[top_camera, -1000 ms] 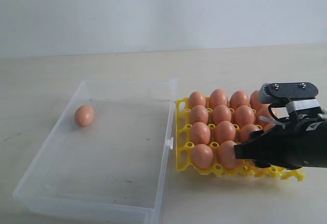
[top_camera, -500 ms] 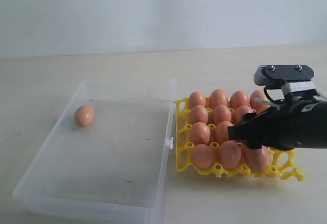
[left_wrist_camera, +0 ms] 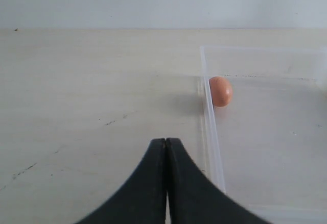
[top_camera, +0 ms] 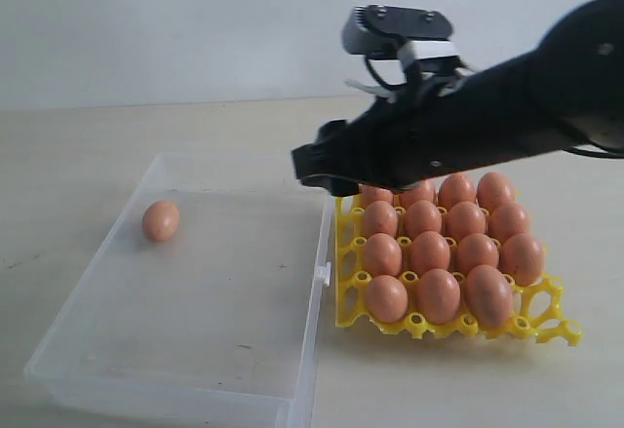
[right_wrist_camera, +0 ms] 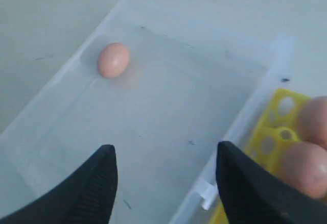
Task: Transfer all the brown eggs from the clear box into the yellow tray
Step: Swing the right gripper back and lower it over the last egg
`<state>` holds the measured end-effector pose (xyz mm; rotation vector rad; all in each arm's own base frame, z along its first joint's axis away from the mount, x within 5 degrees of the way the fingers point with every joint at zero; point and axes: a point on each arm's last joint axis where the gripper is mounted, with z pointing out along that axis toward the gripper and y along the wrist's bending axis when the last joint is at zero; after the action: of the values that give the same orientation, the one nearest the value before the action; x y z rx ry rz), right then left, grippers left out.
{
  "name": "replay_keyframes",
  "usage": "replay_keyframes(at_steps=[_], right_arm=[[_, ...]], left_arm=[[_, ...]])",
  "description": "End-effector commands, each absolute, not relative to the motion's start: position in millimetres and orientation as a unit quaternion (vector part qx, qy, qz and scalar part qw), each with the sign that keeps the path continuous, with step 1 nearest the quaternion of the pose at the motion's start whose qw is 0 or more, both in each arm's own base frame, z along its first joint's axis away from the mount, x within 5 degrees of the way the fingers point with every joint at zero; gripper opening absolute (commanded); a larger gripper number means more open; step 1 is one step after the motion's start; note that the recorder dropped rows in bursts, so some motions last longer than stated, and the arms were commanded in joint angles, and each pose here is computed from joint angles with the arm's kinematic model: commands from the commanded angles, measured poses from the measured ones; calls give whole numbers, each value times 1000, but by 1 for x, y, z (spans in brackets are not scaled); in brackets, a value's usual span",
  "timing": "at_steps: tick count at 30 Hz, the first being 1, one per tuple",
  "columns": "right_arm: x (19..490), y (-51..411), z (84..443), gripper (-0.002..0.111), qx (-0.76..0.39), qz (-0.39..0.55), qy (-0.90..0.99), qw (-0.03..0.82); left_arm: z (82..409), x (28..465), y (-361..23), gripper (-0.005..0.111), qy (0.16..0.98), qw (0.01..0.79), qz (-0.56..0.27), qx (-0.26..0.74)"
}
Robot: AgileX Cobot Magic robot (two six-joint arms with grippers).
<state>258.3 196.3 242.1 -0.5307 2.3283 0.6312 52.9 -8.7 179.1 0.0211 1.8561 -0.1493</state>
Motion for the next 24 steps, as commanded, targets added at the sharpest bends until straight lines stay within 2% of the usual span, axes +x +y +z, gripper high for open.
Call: replay_keyframes(at_steps=[1,12,24], right_arm=[[277,239,239,55,-244,263,887,290],[349,316,203,55,-224,322,900,189],[389,357,166,55,-166,371,903,138]], left_arm=[[181,53,-9,0,796,602,-64,10],[181,53,-9,0,796,602,-64,10],[181,53,-9,0,796,602,-64,10]])
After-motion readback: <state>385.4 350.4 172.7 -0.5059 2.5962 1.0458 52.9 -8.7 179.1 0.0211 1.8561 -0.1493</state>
